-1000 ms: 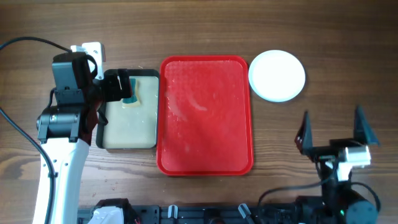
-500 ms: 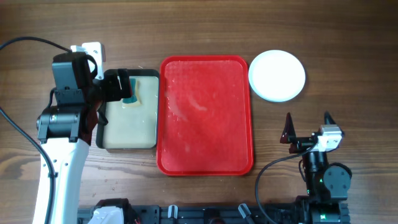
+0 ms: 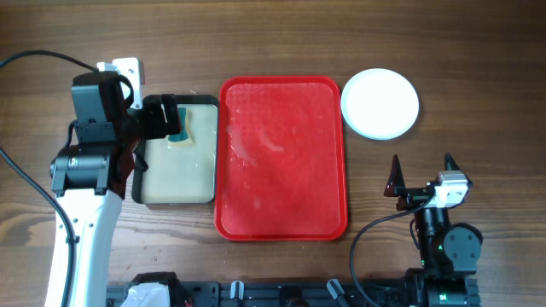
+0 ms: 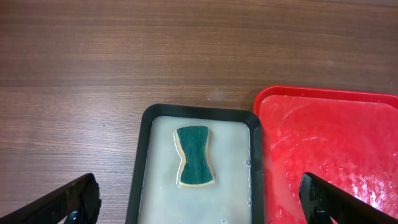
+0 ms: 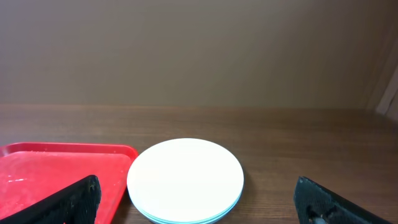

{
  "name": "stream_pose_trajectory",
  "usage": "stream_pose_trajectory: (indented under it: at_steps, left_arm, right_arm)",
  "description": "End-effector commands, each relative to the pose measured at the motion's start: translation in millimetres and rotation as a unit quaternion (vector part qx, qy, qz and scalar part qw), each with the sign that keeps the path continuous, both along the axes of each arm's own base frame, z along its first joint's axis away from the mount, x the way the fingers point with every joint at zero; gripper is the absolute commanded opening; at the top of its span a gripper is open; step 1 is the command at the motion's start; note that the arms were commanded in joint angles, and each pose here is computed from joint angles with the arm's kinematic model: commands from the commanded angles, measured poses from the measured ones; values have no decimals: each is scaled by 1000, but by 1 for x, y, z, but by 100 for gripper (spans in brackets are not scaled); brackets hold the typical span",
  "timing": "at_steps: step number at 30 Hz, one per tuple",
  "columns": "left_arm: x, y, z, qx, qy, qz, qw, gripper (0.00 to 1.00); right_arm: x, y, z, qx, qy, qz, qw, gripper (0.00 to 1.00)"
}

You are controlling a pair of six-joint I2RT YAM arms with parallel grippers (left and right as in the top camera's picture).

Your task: Clean dirty plates on tray and stack at the side

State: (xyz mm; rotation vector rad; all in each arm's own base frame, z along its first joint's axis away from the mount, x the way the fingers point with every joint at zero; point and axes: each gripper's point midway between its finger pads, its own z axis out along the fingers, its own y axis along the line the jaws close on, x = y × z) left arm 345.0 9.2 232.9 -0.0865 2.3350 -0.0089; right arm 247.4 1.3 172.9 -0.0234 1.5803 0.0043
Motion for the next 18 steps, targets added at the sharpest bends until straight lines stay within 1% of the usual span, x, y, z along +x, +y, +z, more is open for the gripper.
stream_pose_trajectory:
  at_steps: [1,14,16,18]
  left_arm:
    - [1,0,3,-7,-5,2,1000,100]
    - [1,0,3,-7,-4,1,1000,100]
    - [-8,-1,14,-7,-19,1,1000,100]
    - [-20,-1,35,-6,-50,1,999,100]
  right_arm:
    - [-1,-1,3,-6,-6,-2,1000,100]
    - [-1,-1,3,-6,-7,-2,1000,100]
    - [-1,-1,3,-6,-7,-2,1000,100]
    - [-1,-1,3,-6,-6,-2,1000,100]
